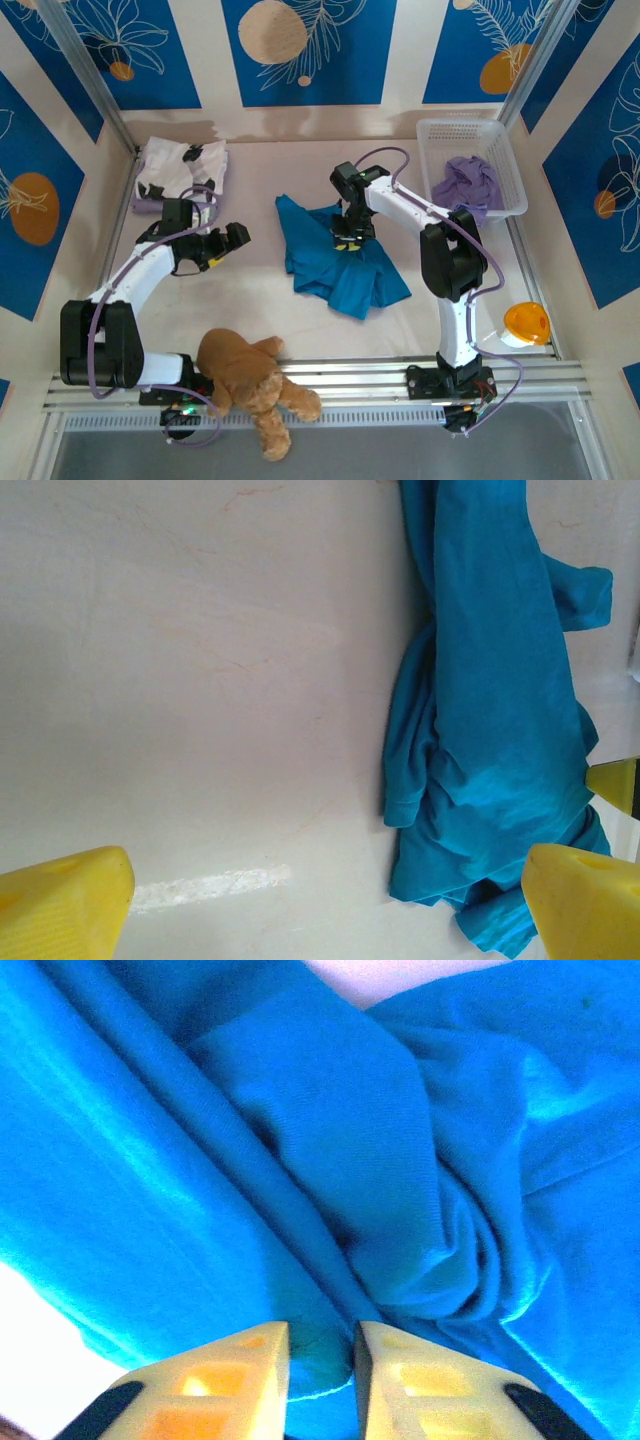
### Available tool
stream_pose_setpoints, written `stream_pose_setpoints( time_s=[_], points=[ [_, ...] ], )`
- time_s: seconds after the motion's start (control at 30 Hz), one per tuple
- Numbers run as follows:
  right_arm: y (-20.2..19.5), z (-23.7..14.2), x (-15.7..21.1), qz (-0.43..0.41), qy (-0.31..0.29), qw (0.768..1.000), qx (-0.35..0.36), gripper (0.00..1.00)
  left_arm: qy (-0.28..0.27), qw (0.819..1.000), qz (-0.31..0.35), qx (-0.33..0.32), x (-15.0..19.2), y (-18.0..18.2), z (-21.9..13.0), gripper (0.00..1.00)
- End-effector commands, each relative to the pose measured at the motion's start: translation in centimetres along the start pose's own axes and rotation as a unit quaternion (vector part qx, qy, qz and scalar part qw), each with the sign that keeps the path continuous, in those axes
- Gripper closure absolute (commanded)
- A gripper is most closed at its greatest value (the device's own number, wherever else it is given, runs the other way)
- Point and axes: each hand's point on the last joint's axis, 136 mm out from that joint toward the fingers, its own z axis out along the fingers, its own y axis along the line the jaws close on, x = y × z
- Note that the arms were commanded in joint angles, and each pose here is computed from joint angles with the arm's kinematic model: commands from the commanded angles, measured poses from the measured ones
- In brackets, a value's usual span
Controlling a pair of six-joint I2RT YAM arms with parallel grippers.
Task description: Fold and stack the t-shirts
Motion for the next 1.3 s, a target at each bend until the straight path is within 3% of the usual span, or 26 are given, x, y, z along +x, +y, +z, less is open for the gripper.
stream_pose_setpoints(
  time_s=[0.0,0.1,0.23,0.37,0.47,0.7,0.87,0.9,0.97,1.0,1.17,1.27],
  points=[
    [0.6,0.4,0.8,-0.001,0.022,1.000,-0.017,0.76,0.002,1.000,0.003,0.000,-0.1,-0.3,0.3,0.01],
    [0.7,0.4,1.0,-0.003,0.023,1.000,-0.021,0.79,0.002,1.000,0.004,0.000,-0.1,-0.3,0.3,0.01],
    [1.4,-0.1,1.1,-0.006,0.019,0.999,-0.032,1.00,0.000,1.000,0.006,-0.002,-0.2,-0.4,0.1,0.01],
    [4.6,-2.4,2.0,-0.029,-0.001,0.997,-0.069,1.00,-0.015,0.999,0.027,-0.017,-1.1,-0.6,-0.9,0.01],
    [9.6,-4.0,4.2,-0.053,0.006,0.989,-0.139,1.00,-0.028,0.998,0.040,-0.029,-2.2,-0.9,-2.0,0.01],
    [20.7,-3.4,10.6,-0.137,0.056,0.967,-0.209,1.00,-0.039,0.998,0.019,-0.040,-3.7,0.3,-3.7,0.01],
    [22.6,-2.5,11.9,-0.160,0.051,0.967,-0.191,1.00,-0.032,0.999,0.012,-0.035,-3.5,0.8,-3.7,0.01],
    [22.7,-2.5,12.0,-0.160,0.052,0.966,-0.194,0.99,-0.027,0.999,0.008,-0.030,-3.4,0.8,-3.5,0.01],
    [22.8,-2.6,12.2,-0.164,0.061,0.964,-0.200,0.69,-0.019,1.000,-0.001,-0.021,-3.3,0.9,-2.8,0.01],
    [22.5,-2.8,12.2,-0.161,0.058,0.966,-0.194,0.62,-0.014,1.000,-0.008,-0.019,-3.2,1.0,-2.5,0.01],
    [19.2,-4.8,11.5,-0.138,0.022,0.975,-0.172,0.55,0.004,1.000,-0.007,-0.019,-3.2,1.2,-0.8,0.07],
    [14.9,-5.2,10.9,-0.102,0.004,0.986,-0.130,0.54,0.026,0.999,0.017,-0.031,-2.6,0.6,0.8,0.11]
  ],
)
